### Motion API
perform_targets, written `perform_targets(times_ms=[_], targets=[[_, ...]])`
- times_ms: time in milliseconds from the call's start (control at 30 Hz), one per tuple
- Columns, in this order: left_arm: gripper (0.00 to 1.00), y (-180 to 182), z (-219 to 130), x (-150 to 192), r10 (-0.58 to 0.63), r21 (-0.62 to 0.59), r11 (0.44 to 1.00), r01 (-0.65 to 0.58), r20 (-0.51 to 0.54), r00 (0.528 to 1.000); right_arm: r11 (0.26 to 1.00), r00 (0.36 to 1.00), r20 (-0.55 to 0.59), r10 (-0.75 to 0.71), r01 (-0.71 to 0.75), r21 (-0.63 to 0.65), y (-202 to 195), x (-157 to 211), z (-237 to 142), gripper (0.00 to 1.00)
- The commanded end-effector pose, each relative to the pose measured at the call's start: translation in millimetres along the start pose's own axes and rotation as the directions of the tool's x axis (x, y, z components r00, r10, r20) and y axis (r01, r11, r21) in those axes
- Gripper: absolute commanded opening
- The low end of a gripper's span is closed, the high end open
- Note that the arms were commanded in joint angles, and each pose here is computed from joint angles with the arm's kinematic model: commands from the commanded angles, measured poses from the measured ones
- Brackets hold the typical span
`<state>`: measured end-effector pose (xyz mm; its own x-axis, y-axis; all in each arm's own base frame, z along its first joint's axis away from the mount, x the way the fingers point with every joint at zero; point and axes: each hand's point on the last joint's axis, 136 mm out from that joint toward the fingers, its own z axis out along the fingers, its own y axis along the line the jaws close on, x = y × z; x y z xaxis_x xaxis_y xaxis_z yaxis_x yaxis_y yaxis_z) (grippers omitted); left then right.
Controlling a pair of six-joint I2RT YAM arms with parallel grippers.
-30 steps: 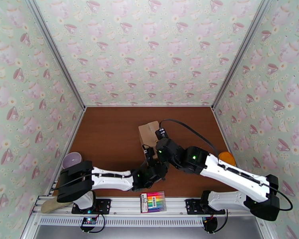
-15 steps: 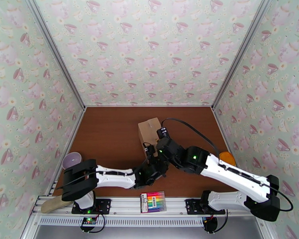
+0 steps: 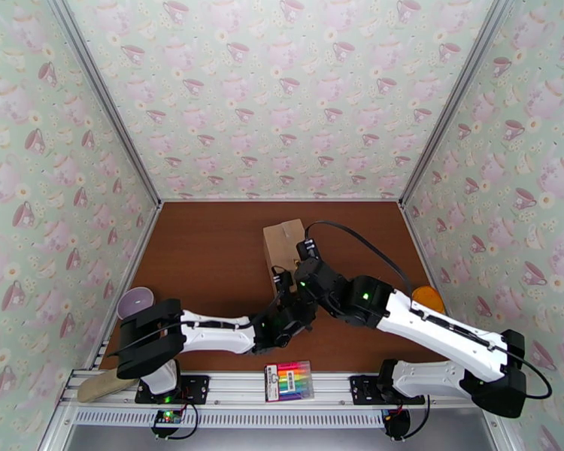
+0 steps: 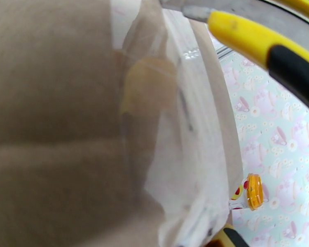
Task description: Unpack the express box
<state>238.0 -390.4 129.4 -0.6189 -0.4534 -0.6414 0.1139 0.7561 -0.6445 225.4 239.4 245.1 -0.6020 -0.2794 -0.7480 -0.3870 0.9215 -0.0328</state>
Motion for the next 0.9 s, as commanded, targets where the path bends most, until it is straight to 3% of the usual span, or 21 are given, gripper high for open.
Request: perform_targets(times_ms=[0, 333, 567, 733, 867], targets=[[0.37, -22, -15, -37, -0.018, 0.059, 0.998, 0.014, 0.069, 0.997, 0.997, 0.994, -0.099, -0.051, 0.045, -0.06, 8, 21, 4, 0.0], [0.38, -23, -44, -17, 0.048, 0.04, 0.998, -0.047, -0.026, 0.998, 0.997, 0.997, -0.048, -0.059, 0.056, -0.059, 0, -8, 7, 0.0], [0.38, -5, -87, -19, 0.143, -0.02, 0.989, -0.145, -0.059, 0.988, 0.996, 0.998, -0.035, -0.058, 0.056, -0.065, -9, -12, 7, 0.0], [0.4, 17, -116, -55, 0.22, -0.093, 0.971, -0.219, 0.005, 0.975, 0.995, 0.997, -0.042, -0.069, 0.065, -0.074, -11, -9, 9, 0.0], [0.42, 22, -121, -116, 0.294, -0.155, 0.949, -0.274, 0.123, 0.948, 0.993, 0.995, -0.04, -0.088, 0.085, -0.085, -11, -7, 8, 0.0]])
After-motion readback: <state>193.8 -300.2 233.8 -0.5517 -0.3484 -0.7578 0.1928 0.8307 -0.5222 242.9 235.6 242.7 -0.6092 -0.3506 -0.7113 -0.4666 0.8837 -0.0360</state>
